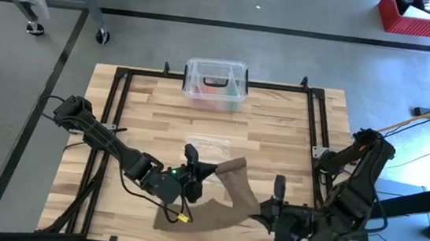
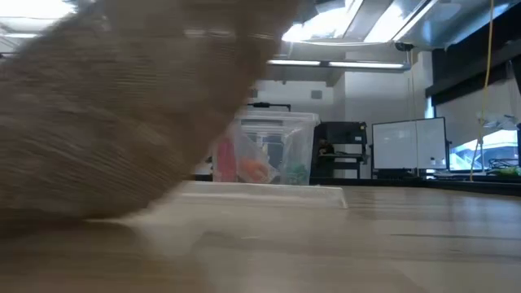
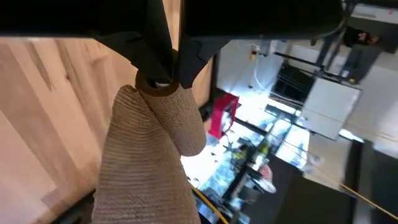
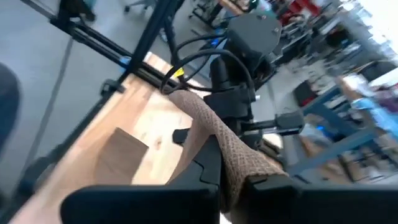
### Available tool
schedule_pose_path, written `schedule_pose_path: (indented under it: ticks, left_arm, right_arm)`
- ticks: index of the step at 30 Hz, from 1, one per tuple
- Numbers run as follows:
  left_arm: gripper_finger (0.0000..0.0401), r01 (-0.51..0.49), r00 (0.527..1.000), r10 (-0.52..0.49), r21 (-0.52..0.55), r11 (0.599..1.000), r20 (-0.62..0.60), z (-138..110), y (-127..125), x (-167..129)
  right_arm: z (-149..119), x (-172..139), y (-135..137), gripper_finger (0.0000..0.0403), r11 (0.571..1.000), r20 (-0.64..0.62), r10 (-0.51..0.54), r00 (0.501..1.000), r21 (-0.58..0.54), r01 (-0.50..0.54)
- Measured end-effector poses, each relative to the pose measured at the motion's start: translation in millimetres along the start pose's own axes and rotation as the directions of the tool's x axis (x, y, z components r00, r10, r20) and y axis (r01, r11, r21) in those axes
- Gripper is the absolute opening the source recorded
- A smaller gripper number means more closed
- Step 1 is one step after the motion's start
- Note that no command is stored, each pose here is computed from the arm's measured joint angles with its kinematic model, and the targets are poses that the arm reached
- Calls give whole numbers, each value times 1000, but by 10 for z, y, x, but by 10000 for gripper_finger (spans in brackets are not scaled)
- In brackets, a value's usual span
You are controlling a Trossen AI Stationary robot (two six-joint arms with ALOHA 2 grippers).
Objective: Roll bandage
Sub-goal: Roll the brown bandage
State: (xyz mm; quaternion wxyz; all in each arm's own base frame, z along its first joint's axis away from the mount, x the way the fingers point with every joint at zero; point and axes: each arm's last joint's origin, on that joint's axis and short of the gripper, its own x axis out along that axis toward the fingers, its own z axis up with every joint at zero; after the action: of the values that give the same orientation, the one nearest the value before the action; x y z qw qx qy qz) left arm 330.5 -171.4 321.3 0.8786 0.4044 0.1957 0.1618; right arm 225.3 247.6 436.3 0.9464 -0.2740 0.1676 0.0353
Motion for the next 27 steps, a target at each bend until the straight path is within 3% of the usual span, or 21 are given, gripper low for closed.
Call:
schedule_pose_path:
  ticks: [5, 10, 17, 23, 27]
  left_arm:
    - [5, -60, 994, 63, -31, 998, 87, 167, 30, -148]
    - [5, -75, 990, 86, -100, 992, 110, 203, 71, -147]
    - [5, -85, 990, 98, -129, 988, 98, 202, 72, -152]
    - [5, -130, 986, 143, -146, 981, 82, 218, 104, -160]
    - [5, -137, 984, 152, -153, 979, 89, 230, 119, -166]
  right_arm:
    - [168, -282, -123, 9, 991, 53, 105, 993, 78, -109]
    - [187, -323, -190, 9, 988, 51, 77, 996, 128, -83]
    - [-297, -24, 339, 9, 973, -131, 160, 978, 190, -133]
    - [-870, 267, 762, 10, 953, -240, 140, 961, 295, -65]
    - [-1123, 383, 768, 10, 920, -344, 109, 933, 391, 36]
